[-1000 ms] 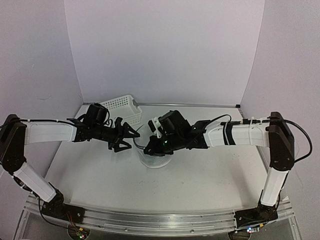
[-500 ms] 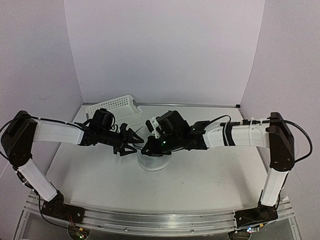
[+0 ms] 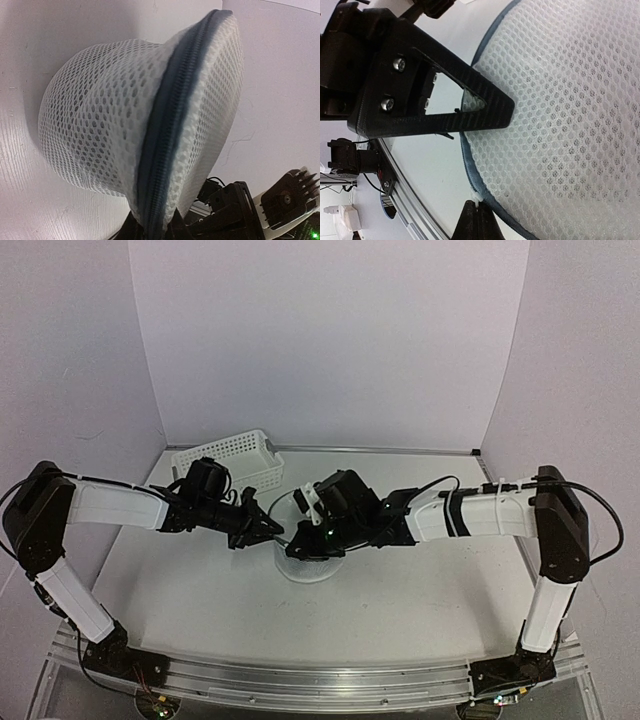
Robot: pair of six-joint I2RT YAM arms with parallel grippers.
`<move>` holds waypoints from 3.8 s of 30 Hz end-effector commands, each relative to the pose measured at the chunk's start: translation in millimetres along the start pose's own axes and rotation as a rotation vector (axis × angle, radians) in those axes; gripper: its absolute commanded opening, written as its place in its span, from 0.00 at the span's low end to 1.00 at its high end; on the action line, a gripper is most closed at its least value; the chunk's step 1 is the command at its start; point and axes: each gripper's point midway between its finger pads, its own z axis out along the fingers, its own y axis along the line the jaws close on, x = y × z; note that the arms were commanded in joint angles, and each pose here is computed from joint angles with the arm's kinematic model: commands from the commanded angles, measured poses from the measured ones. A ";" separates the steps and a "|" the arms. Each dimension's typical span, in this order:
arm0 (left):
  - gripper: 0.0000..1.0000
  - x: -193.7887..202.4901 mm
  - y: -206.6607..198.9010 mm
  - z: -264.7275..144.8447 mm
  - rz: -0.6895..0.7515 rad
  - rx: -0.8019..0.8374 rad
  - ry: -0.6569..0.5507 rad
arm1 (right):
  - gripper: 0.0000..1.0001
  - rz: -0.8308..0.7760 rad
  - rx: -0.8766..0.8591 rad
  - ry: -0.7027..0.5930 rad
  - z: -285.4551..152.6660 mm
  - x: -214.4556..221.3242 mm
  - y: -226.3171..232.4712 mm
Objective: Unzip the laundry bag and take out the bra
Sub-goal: Hold the laundry bag at the center of the board, then unzip the zipper of the laundry bag, then adjust the laundry bag at the center of the board, then hold the laundry bag at the center of the board.
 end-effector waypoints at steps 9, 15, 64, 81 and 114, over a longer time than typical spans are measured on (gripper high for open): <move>0.00 -4.2 -16.6 -0.5 0.057 0.048 -0.014 | 0.00 -0.013 0.056 -0.079 -27.9 3.7 -12.1; 0.00 -4.1 -20.9 -1.4 0.078 0.055 -0.013 | 0.00 -0.012 0.155 -0.105 -39.9 9.1 -35.1; 0.00 -5.1 -41.8 3.5 0.341 -0.049 0.088 | 0.00 -0.095 0.199 -0.115 -78.3 19.4 -64.4; 0.70 -48.7 -48.0 -31.0 0.378 -0.234 -0.078 | 0.00 -0.098 0.070 -0.114 -52.5 13.9 -16.8; 0.65 18.1 -38.7 20.3 0.206 -0.020 0.134 | 0.00 -0.114 -0.020 -0.109 -26.8 -4.4 16.3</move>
